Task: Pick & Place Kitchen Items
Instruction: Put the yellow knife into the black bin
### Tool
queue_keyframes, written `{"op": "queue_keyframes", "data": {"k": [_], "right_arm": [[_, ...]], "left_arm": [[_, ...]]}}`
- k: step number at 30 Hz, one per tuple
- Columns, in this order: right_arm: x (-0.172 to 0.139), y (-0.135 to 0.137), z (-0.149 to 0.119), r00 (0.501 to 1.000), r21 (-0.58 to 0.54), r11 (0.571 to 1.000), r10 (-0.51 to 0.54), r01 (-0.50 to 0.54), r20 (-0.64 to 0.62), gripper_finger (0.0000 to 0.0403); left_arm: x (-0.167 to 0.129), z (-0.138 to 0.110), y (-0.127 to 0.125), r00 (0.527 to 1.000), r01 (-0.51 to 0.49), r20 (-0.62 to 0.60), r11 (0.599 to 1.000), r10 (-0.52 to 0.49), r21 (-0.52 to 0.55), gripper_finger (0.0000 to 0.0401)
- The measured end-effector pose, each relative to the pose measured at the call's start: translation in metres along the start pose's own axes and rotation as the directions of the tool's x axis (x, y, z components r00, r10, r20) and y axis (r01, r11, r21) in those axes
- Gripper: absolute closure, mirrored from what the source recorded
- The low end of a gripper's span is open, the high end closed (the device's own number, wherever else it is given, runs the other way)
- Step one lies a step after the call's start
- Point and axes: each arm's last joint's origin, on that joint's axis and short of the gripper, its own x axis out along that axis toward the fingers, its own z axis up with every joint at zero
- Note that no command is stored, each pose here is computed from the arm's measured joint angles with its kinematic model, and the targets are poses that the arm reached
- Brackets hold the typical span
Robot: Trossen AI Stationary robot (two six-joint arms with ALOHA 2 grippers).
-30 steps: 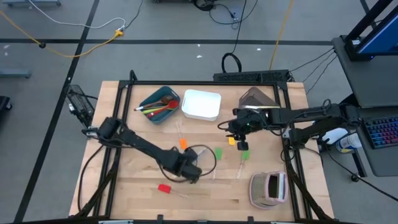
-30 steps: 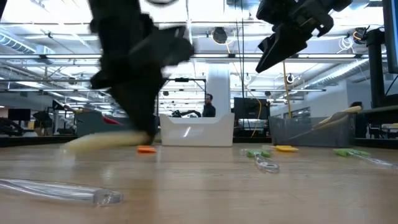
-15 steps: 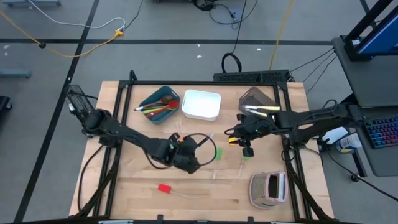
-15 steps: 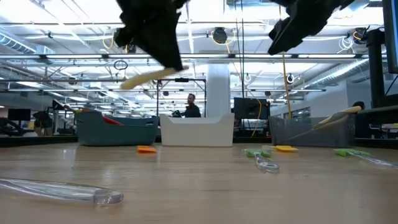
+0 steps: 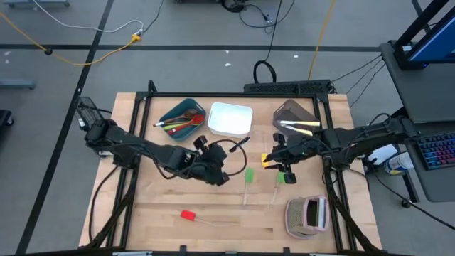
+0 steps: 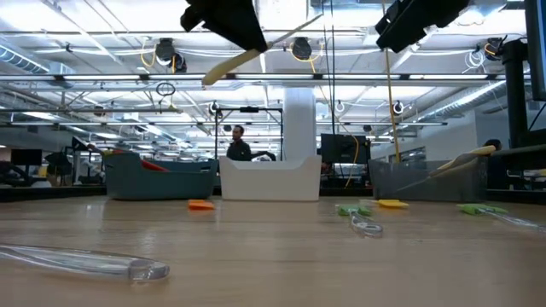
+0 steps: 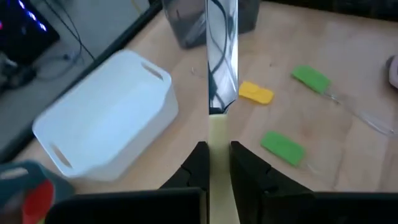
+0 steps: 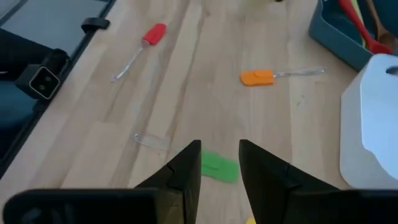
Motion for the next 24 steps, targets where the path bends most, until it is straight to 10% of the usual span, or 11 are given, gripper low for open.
{"op": "queue_keyframes", "data": {"k": [6, 14, 24], "right_arm": [[0.000, 0.000, 0.005, 0.998, -0.055, 0.998, -0.034, 0.037, 0.047, 0.0303], [-0.005, -0.010, 0.014, 0.925, -0.065, 0.930, -0.350, 0.362, 0.147, 0.0306], [-0.025, -0.009, 0.016, 0.914, -0.075, 0.925, -0.350, 0.371, 0.206, 0.0287]], "left_arm": [[0.007, 0.016, 0.007, 0.997, 0.001, 0.079, 0.995, -0.009, 0.102, 0.0375], [0.005, 0.039, 0.029, 0.986, -0.014, 0.165, 0.984, -0.016, 0.178, 0.0372], [-0.027, 0.055, 0.067, 0.978, -0.008, 0.203, 0.971, -0.043, 0.241, 0.0371]]}}
